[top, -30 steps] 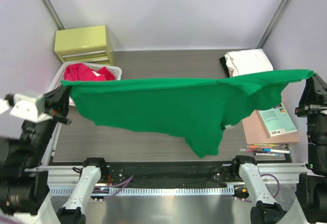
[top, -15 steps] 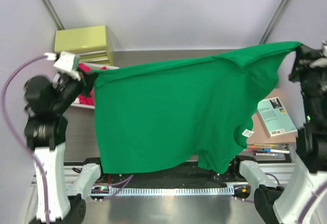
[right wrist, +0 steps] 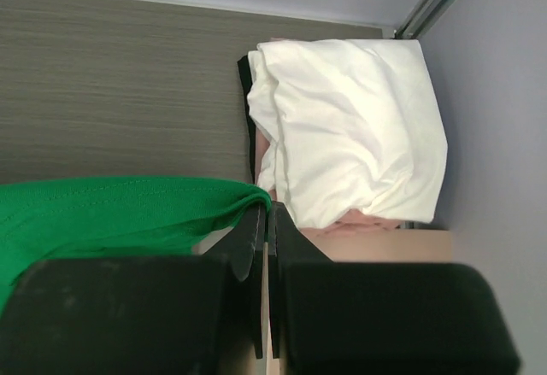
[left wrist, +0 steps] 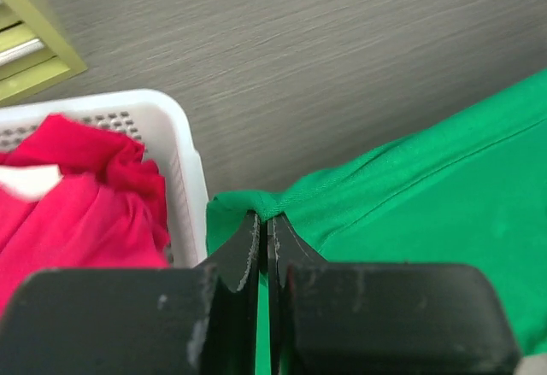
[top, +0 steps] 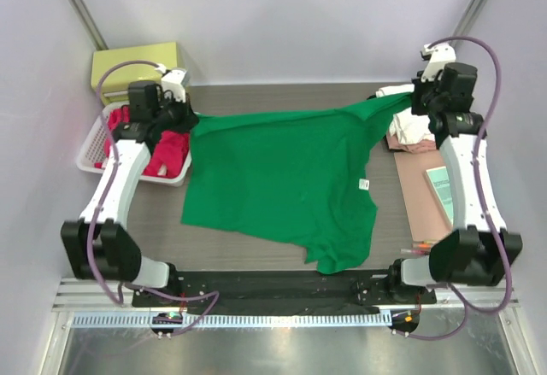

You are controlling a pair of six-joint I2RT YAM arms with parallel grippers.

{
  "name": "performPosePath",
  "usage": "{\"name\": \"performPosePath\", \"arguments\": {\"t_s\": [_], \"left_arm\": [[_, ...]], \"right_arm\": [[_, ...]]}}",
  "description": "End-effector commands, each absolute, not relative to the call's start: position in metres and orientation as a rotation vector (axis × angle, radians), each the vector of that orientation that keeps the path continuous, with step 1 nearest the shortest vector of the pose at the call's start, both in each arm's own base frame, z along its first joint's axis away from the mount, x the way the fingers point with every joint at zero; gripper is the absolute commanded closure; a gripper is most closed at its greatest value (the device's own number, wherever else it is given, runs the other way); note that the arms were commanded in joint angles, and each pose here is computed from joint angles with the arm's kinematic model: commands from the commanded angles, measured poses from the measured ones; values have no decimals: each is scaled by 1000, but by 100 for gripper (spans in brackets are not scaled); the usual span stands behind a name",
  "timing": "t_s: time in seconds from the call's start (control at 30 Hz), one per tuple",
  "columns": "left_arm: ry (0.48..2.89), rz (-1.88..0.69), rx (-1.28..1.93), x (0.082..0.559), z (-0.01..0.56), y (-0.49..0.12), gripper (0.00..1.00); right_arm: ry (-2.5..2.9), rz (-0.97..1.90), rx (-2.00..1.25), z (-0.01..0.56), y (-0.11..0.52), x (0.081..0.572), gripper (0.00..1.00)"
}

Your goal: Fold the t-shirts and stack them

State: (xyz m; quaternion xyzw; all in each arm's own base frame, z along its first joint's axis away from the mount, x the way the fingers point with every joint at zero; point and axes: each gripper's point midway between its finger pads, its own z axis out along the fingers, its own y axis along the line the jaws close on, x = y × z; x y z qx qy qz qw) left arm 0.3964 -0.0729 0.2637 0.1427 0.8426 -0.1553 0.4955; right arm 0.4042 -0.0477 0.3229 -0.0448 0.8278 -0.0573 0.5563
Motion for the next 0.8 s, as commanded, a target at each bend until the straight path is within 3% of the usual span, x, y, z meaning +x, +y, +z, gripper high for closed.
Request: {"name": "performPosePath", "arguments": {"t_s": [0.0, 0.07, 0.1, 0.13, 0.17, 0.2, 0.27, 0.3, 0.37, 0.53, 0.77], "left_arm": [[1967, -234, 340, 475, 251, -67, 100], [1982, -229, 323, 498, 246, -67, 100], [1954, -228, 327, 515, 263, -69, 100], [2070, -218, 333, 522, 229, -69, 82], [2050, -207, 338, 533, 240, -71, 63], [2059, -201, 347, 535, 235, -71, 38], [2013, -136, 330, 542, 243, -66, 25], [1996, -131, 324, 543, 247, -66, 21], [1983, -108, 315, 540, 254, -64, 19], [1968, -77, 323, 513, 259, -60, 18], [1891, -236, 362, 398, 308, -89, 18]], "right_arm": [[1780, -241, -63, 336, -73, 480, 99], [1765, -283, -34, 338, -81, 508, 99], [1822, -279, -49, 311, -79, 526, 99], [1829, -296, -48, 308, -79, 533, 99], [1824, -323, -69, 312, -79, 538, 69], [1820, -334, -76, 309, -76, 542, 52], [1811, -365, -54, 309, -77, 539, 25], [1761, -368, -31, 326, -77, 534, 21], [1744, -368, -12, 327, -76, 524, 11], [1702, -389, -2, 349, -54, 473, 8], [1762, -77, -206, 351, 12, 364, 8]]}}
